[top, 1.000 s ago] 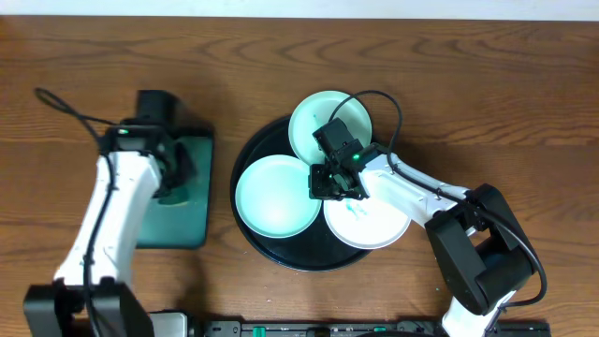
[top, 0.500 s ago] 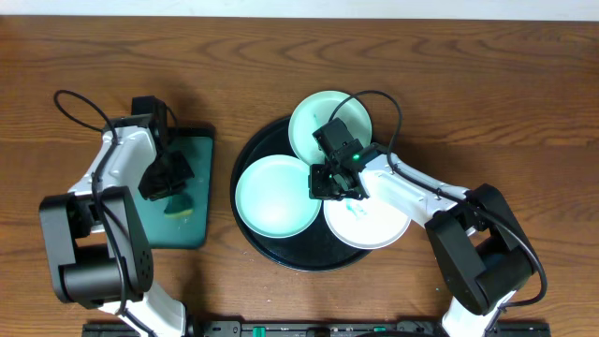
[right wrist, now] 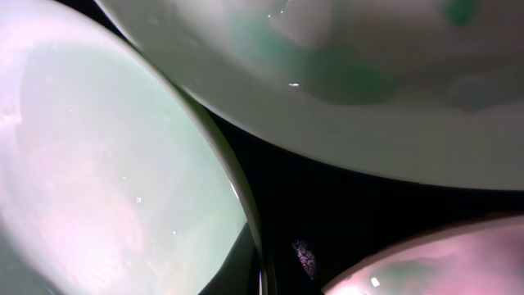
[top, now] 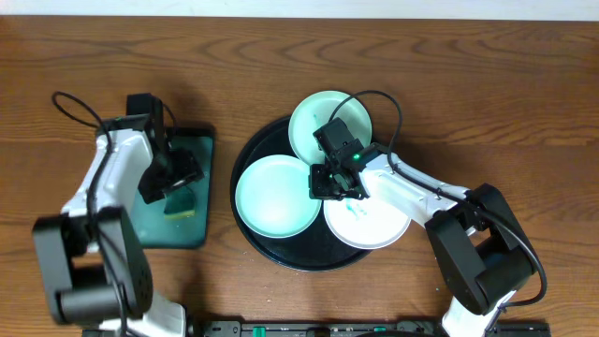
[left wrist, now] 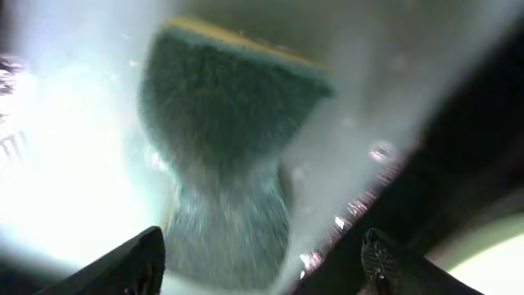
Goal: Clean dirty plates on tray and stack at the side
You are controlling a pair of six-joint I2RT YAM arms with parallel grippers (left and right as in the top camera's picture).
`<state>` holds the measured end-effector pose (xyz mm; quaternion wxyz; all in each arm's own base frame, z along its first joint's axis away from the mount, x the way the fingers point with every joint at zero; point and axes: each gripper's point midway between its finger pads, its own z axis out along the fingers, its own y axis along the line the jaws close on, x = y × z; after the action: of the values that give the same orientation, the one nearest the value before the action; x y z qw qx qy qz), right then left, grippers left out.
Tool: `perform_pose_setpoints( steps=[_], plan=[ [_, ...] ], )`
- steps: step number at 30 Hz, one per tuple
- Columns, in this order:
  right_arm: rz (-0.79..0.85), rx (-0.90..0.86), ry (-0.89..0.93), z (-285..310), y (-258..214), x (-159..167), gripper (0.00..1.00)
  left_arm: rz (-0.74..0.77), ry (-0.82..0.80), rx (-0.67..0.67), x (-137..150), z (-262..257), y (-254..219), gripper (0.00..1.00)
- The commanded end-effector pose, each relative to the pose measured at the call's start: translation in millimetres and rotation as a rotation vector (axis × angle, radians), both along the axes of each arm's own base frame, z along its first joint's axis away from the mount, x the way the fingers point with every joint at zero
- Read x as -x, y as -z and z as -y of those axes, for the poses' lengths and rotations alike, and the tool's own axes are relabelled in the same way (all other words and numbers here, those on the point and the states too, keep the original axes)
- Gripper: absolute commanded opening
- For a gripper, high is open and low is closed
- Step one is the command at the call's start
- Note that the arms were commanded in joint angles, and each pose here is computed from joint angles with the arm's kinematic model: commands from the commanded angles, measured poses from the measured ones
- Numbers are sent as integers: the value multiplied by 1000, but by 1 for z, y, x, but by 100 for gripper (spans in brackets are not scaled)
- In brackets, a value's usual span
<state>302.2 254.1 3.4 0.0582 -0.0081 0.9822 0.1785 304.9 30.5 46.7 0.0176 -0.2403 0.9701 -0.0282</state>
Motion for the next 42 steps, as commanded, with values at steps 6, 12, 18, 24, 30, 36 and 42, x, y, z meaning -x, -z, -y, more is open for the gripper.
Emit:
perform_pose_setpoints(
  steps=[6, 12, 18, 24, 30, 36, 42],
  plan=[
    [-114, -183, -84, -29, -8, 25, 1, 239, 16, 9, 18, 10, -93, 79],
    [-125, -280, -89, -36, -31, 26, 2, 287, -17, 15, 41, 14, -120, 79],
    [-103, -339, -39, -19, -70, 17, 1, 300, 0, 107, 45, 31, -126, 80],
    [-205, -291, 89, 36, -96, 35, 1, 286, 0, 115, 48, 32, -125, 80],
    [-347, 138, 329, 130, -72, 74, 2, 282, 0, 115, 49, 32, -124, 80],
    [-154, 345, 380, 159, -66, 46, 1, 280, 0, 115, 49, 32, -124, 80],
    [166, 268, 323, 121, -79, -16, 1, 275, -1, 112, 50, 32, -122, 80]
  ],
)
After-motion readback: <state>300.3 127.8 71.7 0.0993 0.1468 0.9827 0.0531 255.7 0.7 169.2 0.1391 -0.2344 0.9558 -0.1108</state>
